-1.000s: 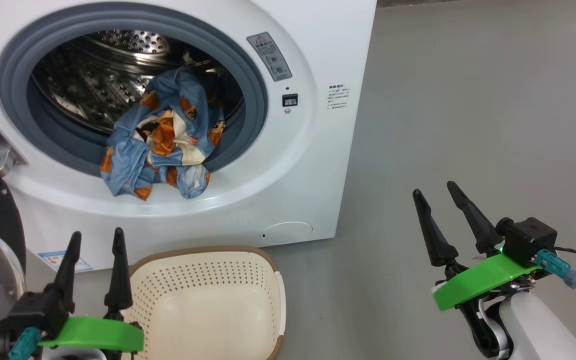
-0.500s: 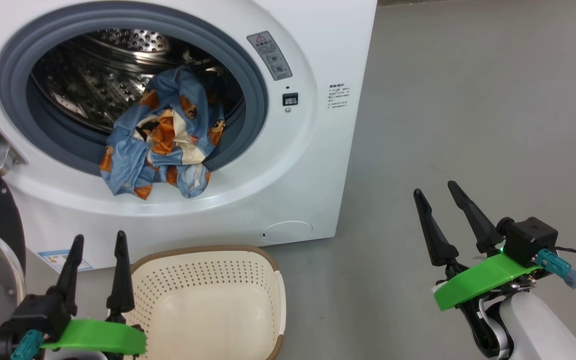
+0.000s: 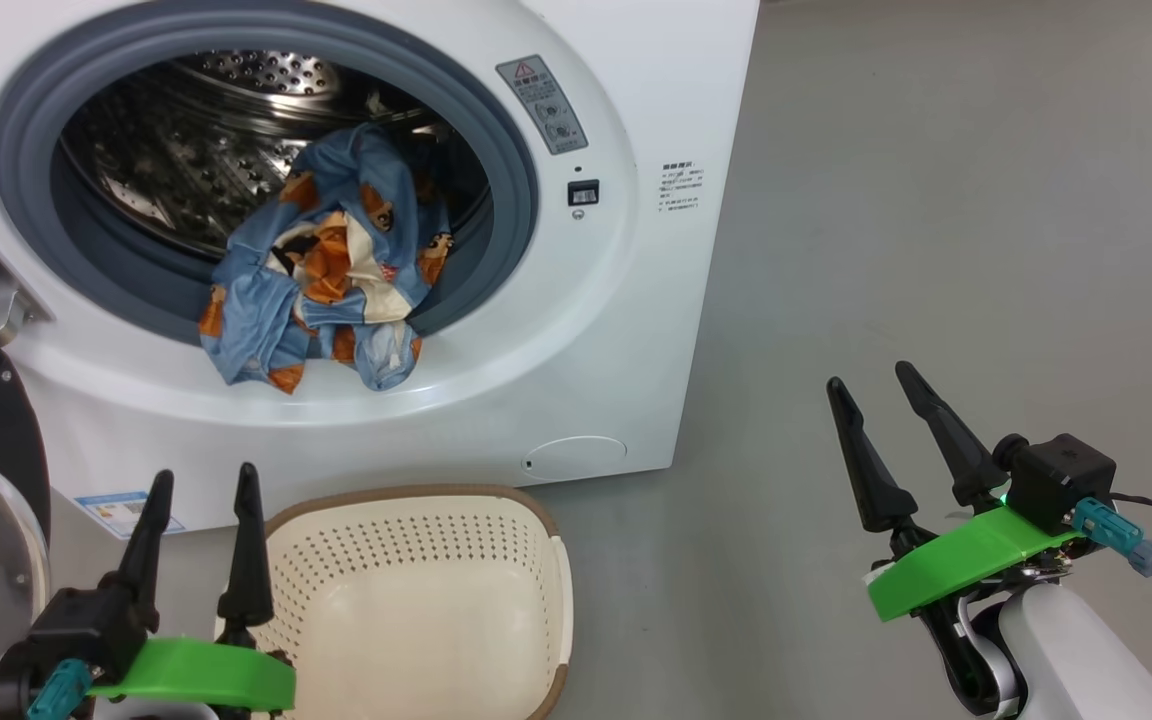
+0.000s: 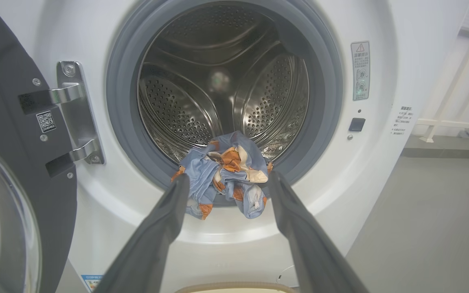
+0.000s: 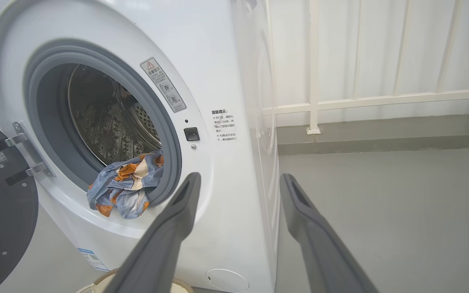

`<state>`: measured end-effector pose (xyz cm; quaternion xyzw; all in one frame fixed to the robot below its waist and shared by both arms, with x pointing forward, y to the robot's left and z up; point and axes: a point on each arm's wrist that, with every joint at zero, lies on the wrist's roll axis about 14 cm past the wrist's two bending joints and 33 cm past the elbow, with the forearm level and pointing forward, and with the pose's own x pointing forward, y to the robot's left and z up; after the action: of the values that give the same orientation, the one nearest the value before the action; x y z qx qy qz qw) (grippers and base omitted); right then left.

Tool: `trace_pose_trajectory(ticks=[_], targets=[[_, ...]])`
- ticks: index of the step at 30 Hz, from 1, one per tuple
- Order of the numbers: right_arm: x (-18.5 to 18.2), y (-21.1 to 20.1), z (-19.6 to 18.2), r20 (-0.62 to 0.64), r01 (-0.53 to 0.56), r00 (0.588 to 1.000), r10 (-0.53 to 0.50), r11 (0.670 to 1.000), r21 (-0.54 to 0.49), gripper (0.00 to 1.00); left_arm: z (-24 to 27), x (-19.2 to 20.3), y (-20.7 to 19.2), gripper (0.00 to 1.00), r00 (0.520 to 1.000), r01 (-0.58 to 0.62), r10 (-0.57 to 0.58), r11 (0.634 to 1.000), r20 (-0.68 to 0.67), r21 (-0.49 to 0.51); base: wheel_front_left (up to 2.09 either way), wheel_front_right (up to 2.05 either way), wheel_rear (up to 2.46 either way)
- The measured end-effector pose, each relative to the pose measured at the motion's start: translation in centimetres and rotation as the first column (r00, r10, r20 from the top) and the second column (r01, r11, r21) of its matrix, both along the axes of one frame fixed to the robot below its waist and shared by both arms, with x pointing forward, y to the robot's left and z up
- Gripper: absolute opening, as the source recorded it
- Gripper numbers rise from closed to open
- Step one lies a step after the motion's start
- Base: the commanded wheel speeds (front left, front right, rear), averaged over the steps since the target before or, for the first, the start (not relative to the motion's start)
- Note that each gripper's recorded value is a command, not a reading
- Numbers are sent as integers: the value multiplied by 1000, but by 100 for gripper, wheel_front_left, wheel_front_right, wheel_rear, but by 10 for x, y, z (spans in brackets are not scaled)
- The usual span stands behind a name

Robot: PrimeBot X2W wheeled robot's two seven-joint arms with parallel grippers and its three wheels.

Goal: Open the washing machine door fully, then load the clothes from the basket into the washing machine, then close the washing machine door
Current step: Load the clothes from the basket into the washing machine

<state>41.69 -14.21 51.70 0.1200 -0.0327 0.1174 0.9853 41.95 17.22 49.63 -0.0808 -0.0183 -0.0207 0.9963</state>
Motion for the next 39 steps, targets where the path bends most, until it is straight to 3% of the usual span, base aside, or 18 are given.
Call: trace_pose_trajectory(ticks=[7,22,39], targets=[[2,-1,-5,-13,5,1000,-5,1000,2,100,-15,9,-3,100,998,21,-21,1000,-54,3,0,0,0],[21,-13,-27,-63,42,997,-42,999,5,100,-39,92,-26,100,980,121,-117,993,-158,15,0,0,0],[42,-30,-65,-141,96,985,-97,995,-15,100,-101,175,-37,100,936,138,-127,990,-328,8,0,0,0]])
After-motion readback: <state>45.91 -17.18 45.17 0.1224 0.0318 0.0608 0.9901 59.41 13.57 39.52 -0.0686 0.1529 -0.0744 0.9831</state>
